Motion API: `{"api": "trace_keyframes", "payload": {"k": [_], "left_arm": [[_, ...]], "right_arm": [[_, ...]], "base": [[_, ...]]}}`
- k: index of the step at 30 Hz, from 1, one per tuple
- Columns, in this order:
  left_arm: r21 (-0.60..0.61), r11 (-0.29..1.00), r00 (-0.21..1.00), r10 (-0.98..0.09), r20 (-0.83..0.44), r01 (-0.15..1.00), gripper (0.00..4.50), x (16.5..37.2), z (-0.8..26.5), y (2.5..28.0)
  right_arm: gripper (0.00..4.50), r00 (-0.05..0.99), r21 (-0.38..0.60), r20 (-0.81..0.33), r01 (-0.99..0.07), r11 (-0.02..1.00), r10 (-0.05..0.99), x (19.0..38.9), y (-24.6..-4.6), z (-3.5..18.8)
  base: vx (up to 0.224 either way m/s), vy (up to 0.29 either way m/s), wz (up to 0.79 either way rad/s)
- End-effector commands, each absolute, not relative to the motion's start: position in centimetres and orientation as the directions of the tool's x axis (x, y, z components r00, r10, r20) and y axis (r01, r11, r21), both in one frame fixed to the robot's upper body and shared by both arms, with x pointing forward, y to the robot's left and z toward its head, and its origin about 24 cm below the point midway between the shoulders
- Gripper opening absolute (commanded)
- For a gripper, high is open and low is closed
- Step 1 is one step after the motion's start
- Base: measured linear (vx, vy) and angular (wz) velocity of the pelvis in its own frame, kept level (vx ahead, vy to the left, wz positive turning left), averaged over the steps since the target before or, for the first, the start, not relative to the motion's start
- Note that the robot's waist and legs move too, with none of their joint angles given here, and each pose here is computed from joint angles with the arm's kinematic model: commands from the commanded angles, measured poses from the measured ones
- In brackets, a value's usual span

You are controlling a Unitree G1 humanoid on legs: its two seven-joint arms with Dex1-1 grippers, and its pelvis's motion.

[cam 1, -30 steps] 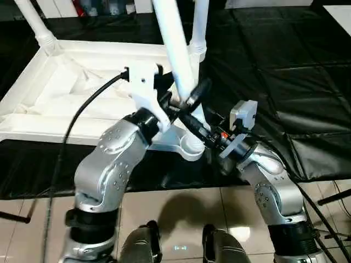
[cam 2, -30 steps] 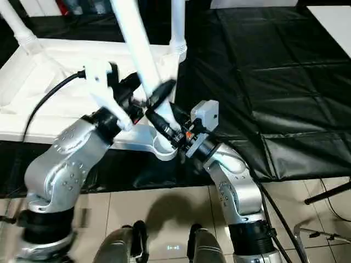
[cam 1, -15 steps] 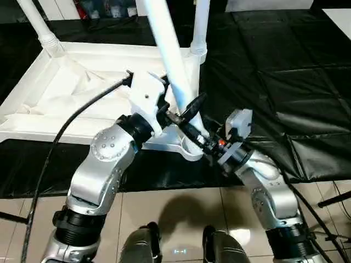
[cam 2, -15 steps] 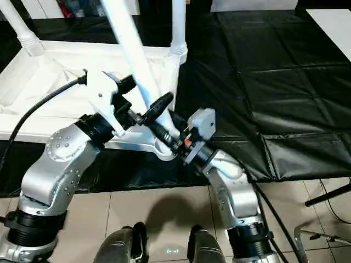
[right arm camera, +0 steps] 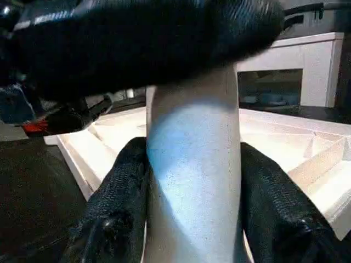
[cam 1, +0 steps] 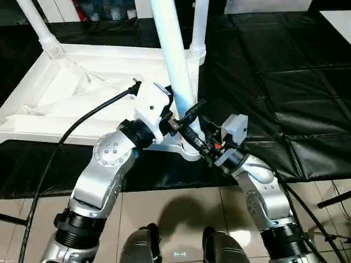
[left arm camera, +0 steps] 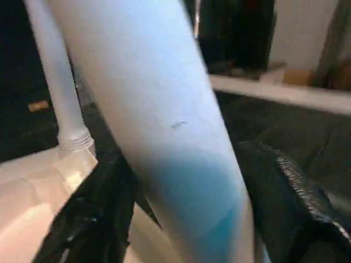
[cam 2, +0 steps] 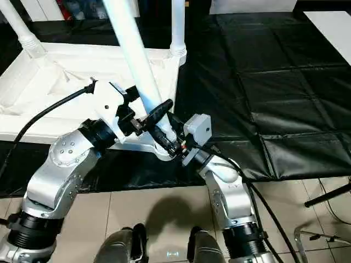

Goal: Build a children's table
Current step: Rotate table base

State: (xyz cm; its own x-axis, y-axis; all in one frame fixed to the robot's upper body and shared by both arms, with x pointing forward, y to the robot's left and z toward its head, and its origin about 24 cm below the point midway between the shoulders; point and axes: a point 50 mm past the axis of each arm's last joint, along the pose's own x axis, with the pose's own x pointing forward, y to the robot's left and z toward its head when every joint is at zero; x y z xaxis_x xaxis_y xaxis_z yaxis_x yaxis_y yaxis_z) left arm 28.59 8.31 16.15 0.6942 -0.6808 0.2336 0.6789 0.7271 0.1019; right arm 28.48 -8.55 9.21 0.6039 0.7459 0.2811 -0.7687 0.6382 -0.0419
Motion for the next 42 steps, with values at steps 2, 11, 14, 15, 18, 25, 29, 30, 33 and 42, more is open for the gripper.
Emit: {"api": "trace_keyframes", "payload": {"k": [2,11,14,15,18,25,29,30,33,42], "left_arm": [[-0.005,0.709,0.686,-0.679,0.262,0.705,2.64,28.2,16.7,8.1],[-0.169,0.721,0.731,-0.609,0.309,0.672,2.29,28.7,17.6,7.7],[-0.170,0.727,0.740,-0.610,0.285,0.665,2.29,28.7,17.5,7.6],[-0.196,0.725,0.745,-0.601,0.289,0.660,2.29,28.8,17.5,7.6],[-0.212,0.739,0.765,-0.582,0.276,0.639,2.29,29.1,17.5,7.8],[-0.195,0.755,0.776,-0.577,0.254,0.626,2.29,29.4,17.6,8.1],[-0.159,0.753,0.765,-0.597,0.243,0.639,2.29,29.2,17.5,8.0],[-0.171,0.757,0.771,-0.586,0.249,0.631,2.29,29.3,17.7,8.2],[-0.192,0.761,0.780,-0.568,0.264,0.619,2.29,29.6,18.1,8.5],[-0.233,0.778,0.805,-0.517,0.290,0.583,2.26,30.8,20.2,9.6]], "right_arm": [[1.91,0.611,-0.030,0.261,-0.768,0.639,0.747,28.6,-8.4,8.7],[1.91,0.617,-0.031,0.267,-0.762,0.647,0.740,29.1,-8.2,9.1],[1.91,0.618,-0.027,0.265,-0.762,0.647,0.740,29.3,-8.2,9.1],[1.91,0.624,-0.017,0.253,-0.761,0.648,0.739,29.4,-8.3,9.0],[1.91,0.639,-0.009,0.244,-0.751,0.660,0.730,29.6,-8.5,9.0],[1.91,0.649,-0.012,0.246,-0.741,0.672,0.720,30.2,-8.7,9.4],[1.91,0.651,-0.014,0.242,-0.739,0.673,0.720,30.3,-8.8,9.5],[1.91,0.650,-0.015,0.240,-0.740,0.673,0.721,30.4,-8.8,9.5],[1.91,0.650,-0.013,0.240,-0.740,0.672,0.721,30.5,-8.8,9.7],[2.87,0.604,0.056,0.231,-0.791,0.609,0.763,30.6,-9.1,11.5]], "base": [[0.000,0.000,0.00],[0.000,0.000,0.00],[0.000,0.000,0.00],[0.000,0.000,0.00],[0.000,0.000,0.00],[0.000,0.000,0.00],[0.000,0.000,0.00],[0.000,0.000,0.00],[0.000,0.000,0.00],[0.000,0.000,0.00]]}}
